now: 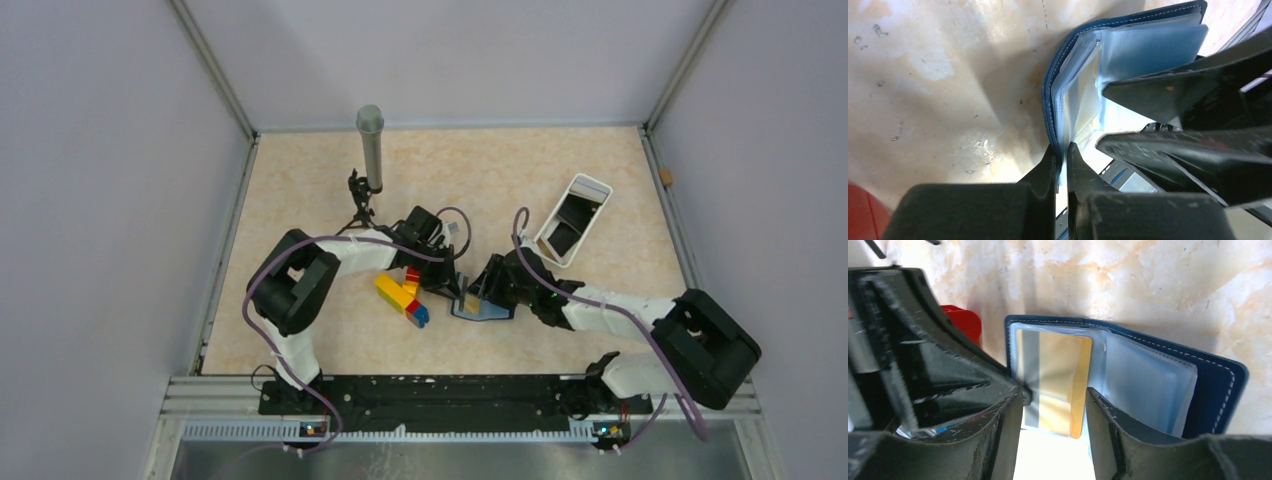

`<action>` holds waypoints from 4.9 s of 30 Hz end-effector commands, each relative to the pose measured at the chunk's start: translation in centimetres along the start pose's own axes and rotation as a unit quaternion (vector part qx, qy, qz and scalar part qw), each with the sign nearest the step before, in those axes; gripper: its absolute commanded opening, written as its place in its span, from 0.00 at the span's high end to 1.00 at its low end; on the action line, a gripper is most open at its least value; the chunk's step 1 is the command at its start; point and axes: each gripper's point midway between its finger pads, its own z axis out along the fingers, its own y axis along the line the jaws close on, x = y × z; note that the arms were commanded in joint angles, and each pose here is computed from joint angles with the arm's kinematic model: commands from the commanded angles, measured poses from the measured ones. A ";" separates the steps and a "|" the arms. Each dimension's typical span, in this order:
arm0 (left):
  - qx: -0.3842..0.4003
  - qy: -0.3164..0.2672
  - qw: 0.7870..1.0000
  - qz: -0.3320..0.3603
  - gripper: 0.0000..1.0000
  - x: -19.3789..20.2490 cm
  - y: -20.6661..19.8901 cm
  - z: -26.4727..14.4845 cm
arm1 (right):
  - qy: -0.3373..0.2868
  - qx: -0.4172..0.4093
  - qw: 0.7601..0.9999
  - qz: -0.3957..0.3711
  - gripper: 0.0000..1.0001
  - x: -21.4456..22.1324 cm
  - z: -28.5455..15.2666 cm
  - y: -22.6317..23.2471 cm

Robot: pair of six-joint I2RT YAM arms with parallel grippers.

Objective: Put the credit cards into the card holder
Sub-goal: Insert the credit card into the card holder, then pick up the credit card from the storage box.

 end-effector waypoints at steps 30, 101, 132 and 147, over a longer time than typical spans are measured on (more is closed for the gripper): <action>-0.059 -0.013 0.998 0.015 0.97 -2.7 2.2 -4.3 | 0.007 0.195 0.961 -0.195 0.42 -18.5 -6.5 -9.0; -0.064 -0.018 0.998 0.018 1.00 -3.1 2.5 -4.5 | 0.075 0.141 0.957 -0.242 0.73 -17.1 -5.2 -6.8; -0.057 -0.042 0.997 0.026 1.00 -3.5 1.6 -5.4 | -0.028 0.262 0.938 -0.225 1.00 -22.0 -11.5 -6.8; -0.046 -0.059 0.997 0.029 1.00 -3.8 0.2 -6.3 | -0.074 0.025 0.982 -0.171 1.00 -18.5 -13.2 4.5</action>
